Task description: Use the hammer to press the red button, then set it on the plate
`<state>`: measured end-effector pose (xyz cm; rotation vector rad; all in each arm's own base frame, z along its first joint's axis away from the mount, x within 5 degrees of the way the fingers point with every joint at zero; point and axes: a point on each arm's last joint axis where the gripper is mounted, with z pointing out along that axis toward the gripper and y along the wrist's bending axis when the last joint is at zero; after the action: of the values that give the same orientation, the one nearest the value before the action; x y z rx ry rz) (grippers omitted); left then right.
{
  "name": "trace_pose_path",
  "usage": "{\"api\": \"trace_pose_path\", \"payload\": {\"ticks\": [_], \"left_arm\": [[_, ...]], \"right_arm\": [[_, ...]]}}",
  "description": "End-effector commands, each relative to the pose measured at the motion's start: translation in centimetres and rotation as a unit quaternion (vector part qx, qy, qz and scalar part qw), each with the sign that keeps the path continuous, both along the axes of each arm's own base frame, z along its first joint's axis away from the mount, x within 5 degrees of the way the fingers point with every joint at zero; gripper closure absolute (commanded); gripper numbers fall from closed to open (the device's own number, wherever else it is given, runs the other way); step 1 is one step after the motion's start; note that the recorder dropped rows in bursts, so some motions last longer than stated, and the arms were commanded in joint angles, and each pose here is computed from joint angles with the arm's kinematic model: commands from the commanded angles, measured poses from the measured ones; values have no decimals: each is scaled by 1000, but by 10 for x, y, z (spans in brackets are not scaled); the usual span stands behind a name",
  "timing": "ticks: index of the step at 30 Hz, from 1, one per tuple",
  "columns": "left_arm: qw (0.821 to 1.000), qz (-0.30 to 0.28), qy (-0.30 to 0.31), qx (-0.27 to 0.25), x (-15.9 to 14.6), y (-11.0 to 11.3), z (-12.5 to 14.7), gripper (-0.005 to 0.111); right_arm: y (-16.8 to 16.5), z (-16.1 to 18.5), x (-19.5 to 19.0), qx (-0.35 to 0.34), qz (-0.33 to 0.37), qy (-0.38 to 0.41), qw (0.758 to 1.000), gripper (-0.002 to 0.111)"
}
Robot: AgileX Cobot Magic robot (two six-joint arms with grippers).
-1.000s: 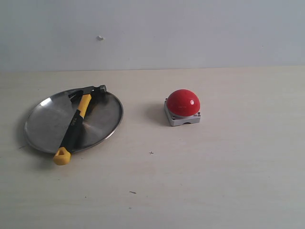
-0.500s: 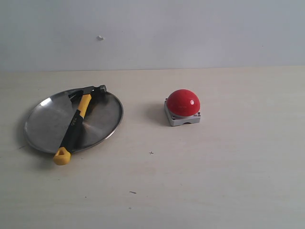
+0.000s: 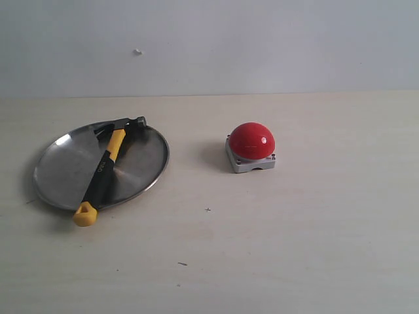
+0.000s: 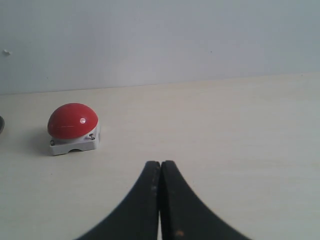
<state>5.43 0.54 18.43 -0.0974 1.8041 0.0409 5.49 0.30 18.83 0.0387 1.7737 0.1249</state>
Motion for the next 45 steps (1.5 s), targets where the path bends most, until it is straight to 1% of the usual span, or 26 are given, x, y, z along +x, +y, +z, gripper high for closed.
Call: {"api": "trace_pose_path", "payload": {"ticks": [1,45], "left_arm": [[1000,0,-5,-2,0,0,1,107],[1000,0,-5,-2,0,0,1,107]], "right_arm": [[-1,-1,0,-7,-3,-2,1000,108],[0,-1,0,-6,-3,-3,1000,108]]}}
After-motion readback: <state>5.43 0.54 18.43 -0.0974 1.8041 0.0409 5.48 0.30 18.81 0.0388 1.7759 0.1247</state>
